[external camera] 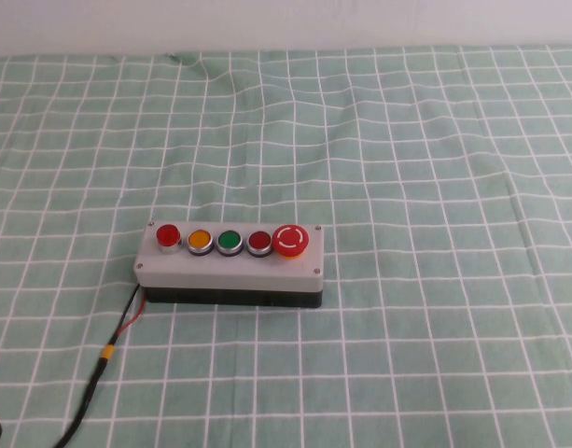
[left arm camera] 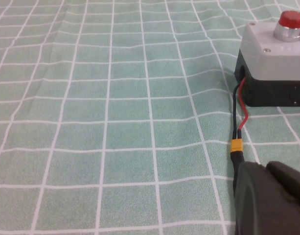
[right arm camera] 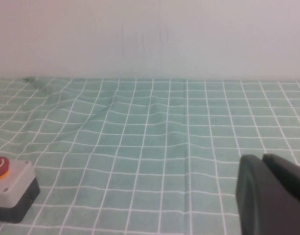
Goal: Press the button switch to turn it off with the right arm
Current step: 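Press the lit red button on the button box to turn it off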
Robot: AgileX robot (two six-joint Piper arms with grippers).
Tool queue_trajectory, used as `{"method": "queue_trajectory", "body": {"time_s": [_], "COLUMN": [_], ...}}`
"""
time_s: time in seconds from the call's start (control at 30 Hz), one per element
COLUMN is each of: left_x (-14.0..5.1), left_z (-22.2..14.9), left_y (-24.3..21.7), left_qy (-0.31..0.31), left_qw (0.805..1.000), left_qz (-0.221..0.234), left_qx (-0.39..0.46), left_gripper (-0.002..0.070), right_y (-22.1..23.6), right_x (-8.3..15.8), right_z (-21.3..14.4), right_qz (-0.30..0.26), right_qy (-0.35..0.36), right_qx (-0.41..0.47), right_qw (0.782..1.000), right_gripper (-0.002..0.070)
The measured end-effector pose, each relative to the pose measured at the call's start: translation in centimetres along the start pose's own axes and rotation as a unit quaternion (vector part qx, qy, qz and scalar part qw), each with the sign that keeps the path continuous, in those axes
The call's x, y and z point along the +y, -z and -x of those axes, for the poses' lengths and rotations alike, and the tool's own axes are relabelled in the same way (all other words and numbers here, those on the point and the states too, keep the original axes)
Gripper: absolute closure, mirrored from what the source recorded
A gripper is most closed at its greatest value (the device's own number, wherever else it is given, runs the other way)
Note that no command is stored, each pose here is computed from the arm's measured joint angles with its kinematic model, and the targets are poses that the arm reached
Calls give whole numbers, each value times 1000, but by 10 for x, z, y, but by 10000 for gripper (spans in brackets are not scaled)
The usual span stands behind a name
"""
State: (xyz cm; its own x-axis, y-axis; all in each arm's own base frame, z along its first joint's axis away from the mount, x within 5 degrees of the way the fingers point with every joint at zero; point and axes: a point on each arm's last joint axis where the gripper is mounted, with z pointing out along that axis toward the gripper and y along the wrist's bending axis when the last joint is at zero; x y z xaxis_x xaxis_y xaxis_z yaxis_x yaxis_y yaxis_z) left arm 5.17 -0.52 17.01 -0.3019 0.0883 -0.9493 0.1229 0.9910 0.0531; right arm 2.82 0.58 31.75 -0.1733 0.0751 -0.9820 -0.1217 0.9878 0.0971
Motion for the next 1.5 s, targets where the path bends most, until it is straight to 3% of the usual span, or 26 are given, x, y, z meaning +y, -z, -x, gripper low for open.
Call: {"method": "queue_trajectory", "body": {"time_s": [0.47, 0.83, 1.5], "left_x": [0, 0, 0], "left_z": [0, 0, 0], "left_y": [0, 0, 0], "left_qy": [0, 0, 0], "left_qw": [1000, 1000, 1000], "left_qz": [0, 0, 0], "left_qx": [0, 0, 0], "left_gripper": [678, 678, 678], "right_y": [-47, -47, -47], "right_x": [-15, -13, -12], "right_z": [-123, -139, -140], "right_qz": [-12, -4, 1], "right_qy": [-4, -41, -57], "right_qx": [-9, 67, 73], "right_qw": [1000, 997, 996], "right_gripper": [692, 692, 692]}}
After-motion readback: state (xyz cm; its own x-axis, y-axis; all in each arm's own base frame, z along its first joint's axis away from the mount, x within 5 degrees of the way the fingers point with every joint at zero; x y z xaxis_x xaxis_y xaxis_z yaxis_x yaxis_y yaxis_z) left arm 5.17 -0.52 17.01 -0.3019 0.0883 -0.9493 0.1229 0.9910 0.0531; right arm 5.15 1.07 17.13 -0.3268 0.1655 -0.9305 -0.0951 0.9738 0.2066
